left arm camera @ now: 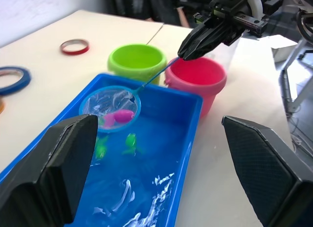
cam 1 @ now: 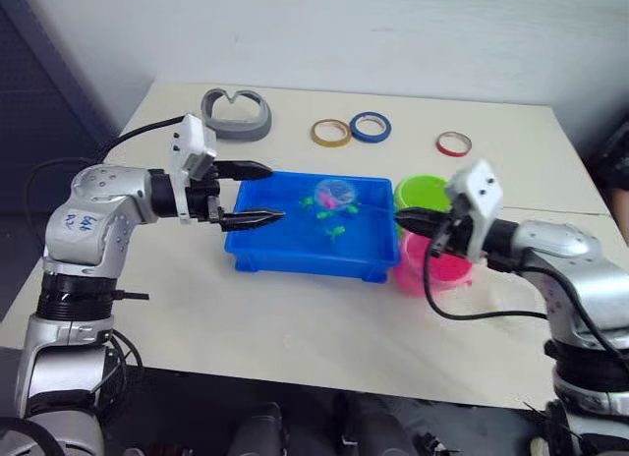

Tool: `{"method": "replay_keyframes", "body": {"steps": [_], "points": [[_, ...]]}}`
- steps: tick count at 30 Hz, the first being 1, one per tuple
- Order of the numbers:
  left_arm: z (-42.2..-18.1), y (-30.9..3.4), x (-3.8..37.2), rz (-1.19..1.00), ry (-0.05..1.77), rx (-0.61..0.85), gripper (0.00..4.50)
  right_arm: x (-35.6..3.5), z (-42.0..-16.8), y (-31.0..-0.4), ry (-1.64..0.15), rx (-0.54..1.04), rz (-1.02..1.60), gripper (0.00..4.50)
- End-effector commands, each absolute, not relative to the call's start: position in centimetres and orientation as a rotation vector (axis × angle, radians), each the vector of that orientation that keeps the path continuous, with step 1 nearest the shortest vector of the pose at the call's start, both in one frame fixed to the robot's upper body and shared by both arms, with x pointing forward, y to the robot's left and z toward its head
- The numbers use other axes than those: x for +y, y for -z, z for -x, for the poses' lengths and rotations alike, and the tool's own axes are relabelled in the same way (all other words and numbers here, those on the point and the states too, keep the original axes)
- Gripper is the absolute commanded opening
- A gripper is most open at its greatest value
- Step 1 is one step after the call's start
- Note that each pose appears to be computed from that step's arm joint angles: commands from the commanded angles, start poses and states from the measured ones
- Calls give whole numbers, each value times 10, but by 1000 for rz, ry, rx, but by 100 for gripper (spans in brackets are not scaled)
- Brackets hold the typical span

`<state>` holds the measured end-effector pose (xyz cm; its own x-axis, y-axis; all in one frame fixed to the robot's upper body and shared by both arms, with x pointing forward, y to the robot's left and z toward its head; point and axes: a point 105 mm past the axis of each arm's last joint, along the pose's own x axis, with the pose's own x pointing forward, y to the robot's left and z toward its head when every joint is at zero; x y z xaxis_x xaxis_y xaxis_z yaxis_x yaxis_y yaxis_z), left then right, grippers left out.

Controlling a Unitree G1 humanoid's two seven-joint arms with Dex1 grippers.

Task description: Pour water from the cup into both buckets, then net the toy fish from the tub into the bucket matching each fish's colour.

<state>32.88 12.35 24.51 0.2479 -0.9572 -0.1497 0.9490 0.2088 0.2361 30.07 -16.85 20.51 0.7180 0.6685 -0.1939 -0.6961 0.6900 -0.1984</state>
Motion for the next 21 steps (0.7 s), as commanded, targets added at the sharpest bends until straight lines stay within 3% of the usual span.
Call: {"method": "replay_keyframes", "body": {"steps": [1, 7, 12, 16, 21], "points": [[-326, -253, 106, -317, 1421, -75, 444, -193, -269, -227, -661, 21, 294, 0], [-324, -250, 79, -321, 1560, -96, 444, -235, -224, -226, -469, 46, 397, 0], [-326, -249, 67, -322, 1612, -113, 444, -251, -201, -218, -399, 100, 549, 0], [-328, -244, 60, -340, 1633, -118, 444, -261, -189, -209, -370, 117, 871, 0], [-333, -246, 60, -342, 1626, -130, 444, -257, -186, -201, -446, 15, 1460, 0]]}}
